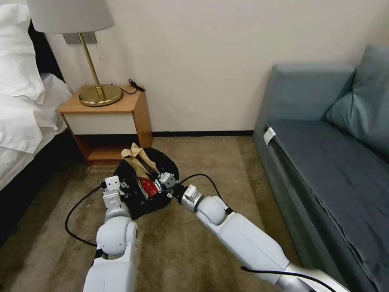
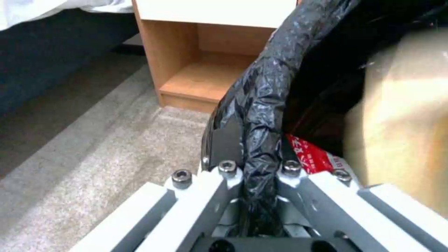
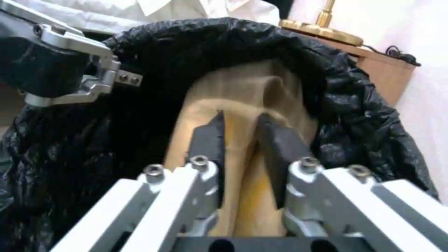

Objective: Pick up the trash bin, then pick up the garbage on the floor and place it into the trash bin.

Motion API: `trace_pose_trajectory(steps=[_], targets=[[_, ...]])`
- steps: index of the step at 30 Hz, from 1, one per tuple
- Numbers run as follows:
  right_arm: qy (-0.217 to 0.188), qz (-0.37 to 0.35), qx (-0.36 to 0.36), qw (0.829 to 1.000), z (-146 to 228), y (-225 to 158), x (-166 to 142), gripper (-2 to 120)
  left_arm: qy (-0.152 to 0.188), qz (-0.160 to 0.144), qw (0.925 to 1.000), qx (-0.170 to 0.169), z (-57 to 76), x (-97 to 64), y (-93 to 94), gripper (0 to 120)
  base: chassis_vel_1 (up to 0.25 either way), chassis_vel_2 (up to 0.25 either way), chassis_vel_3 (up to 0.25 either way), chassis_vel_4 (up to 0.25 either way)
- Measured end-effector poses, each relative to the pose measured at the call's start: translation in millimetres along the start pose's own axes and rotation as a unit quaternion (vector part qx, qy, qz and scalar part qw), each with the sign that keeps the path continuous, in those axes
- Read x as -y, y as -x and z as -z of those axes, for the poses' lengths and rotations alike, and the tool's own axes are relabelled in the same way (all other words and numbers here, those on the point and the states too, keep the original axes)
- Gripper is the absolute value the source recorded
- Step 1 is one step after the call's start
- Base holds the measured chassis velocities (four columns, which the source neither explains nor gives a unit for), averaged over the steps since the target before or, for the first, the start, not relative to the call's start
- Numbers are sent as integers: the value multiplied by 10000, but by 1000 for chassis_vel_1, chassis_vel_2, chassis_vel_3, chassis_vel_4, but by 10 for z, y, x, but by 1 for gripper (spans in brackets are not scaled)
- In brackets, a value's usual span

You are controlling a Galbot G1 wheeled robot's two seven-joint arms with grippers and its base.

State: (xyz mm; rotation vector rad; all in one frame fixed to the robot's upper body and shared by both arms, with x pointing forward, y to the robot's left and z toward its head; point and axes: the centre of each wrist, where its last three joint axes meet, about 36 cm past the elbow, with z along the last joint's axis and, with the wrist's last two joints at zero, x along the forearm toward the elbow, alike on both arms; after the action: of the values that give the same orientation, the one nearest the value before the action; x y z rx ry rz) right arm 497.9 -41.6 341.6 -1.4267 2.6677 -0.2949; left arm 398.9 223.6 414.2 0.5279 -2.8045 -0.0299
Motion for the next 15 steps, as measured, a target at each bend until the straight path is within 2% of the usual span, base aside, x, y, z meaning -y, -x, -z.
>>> trace_pose_trajectory(steps=[2,4,6,7,10,11,13,15], targets=[[8,0,-3,10000,-5,3,2,33,1,3,10000,-1,-1,-2,1,1,0,0,0,0],[10,5,-1,10000,-4,4,0,36,2,6,10000,0,0,-4,2,1,0,0,0,0],[5,23,13,10000,7,14,6,51,3,12,10000,3,5,-7,6,1,0,0,0,0],[5,23,13,10000,7,14,6,51,3,12,10000,3,5,-7,6,1,0,0,0,0],[-12,-9,111,9999,91,46,58,64,6,12,10000,-3,5,-5,6,1,0,0,0,0],[-12,-9,111,9999,91,46,58,64,6,12,10000,-3,5,-5,6,1,0,0,0,0],[-40,-101,212,9997,213,67,148,76,11,15,10000,-5,3,-7,8,1,0,0,0,0],[-48,-162,263,9995,270,76,194,79,13,16,10000,-9,0,-7,11,1,0,0,0,0]])
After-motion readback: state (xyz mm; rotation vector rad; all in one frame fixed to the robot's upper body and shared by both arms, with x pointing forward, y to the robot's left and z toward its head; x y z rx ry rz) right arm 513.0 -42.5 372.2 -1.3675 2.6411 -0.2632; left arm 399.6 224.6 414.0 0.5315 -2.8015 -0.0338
